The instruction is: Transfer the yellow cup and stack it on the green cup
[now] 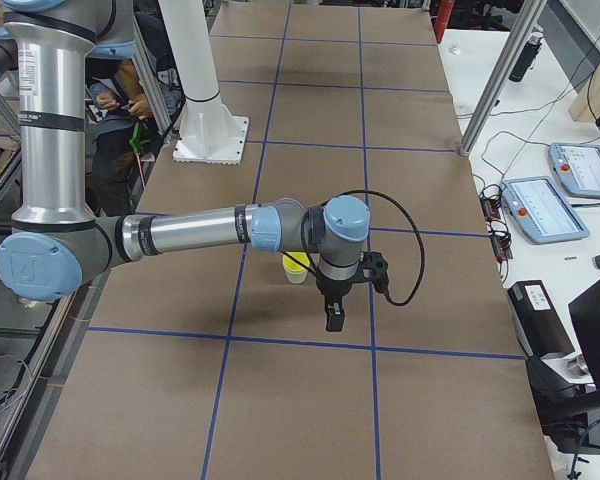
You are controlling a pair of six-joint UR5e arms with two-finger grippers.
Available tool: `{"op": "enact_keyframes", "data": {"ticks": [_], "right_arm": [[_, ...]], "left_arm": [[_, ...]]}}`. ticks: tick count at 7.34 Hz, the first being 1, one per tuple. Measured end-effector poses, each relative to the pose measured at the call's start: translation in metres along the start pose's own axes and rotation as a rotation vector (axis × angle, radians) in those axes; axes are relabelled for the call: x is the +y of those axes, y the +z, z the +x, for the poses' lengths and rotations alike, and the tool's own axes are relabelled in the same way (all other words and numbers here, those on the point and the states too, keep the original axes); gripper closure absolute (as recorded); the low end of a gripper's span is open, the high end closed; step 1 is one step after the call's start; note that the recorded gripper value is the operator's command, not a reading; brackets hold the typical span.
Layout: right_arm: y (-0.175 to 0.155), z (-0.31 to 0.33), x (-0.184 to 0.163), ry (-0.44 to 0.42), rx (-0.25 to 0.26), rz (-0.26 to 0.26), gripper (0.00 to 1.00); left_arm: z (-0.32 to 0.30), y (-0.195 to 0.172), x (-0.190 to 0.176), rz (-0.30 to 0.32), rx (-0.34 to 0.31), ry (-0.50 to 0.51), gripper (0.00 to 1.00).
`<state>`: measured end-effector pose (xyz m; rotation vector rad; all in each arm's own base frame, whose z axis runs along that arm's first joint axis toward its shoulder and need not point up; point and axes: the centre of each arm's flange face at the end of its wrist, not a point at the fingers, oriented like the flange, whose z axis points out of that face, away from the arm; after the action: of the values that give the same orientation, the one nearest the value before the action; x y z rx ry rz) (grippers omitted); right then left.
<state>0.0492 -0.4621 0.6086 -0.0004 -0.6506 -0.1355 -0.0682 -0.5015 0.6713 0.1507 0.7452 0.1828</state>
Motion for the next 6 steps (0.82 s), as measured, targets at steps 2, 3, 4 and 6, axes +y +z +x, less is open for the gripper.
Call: {"op": "enact_keyframes", "data": {"ticks": [2,3,4,6], "right_arm": [[0.003,0.002,0.001,0.005,-0.005,-0.005,0.00],[0.003,0.002,0.001,0.005,-0.007,-0.005,0.00],[0.003,0.002,0.001,0.006,-0.008,-0.005,0.00],[0.003,0.002,0.001,0.006,-0.008,-0.005,0.00]], "left_arm": [[-0.010,0.000,0.013,-0.003,-0.001,-0.028,0.00],[-0.011,-0.004,0.013,0.002,-0.002,-0.032,0.00],[-0.008,-0.009,0.009,0.002,-0.003,-0.035,0.00],[0.005,-0.025,0.003,-0.001,-0.004,-0.038,0.00]]}}
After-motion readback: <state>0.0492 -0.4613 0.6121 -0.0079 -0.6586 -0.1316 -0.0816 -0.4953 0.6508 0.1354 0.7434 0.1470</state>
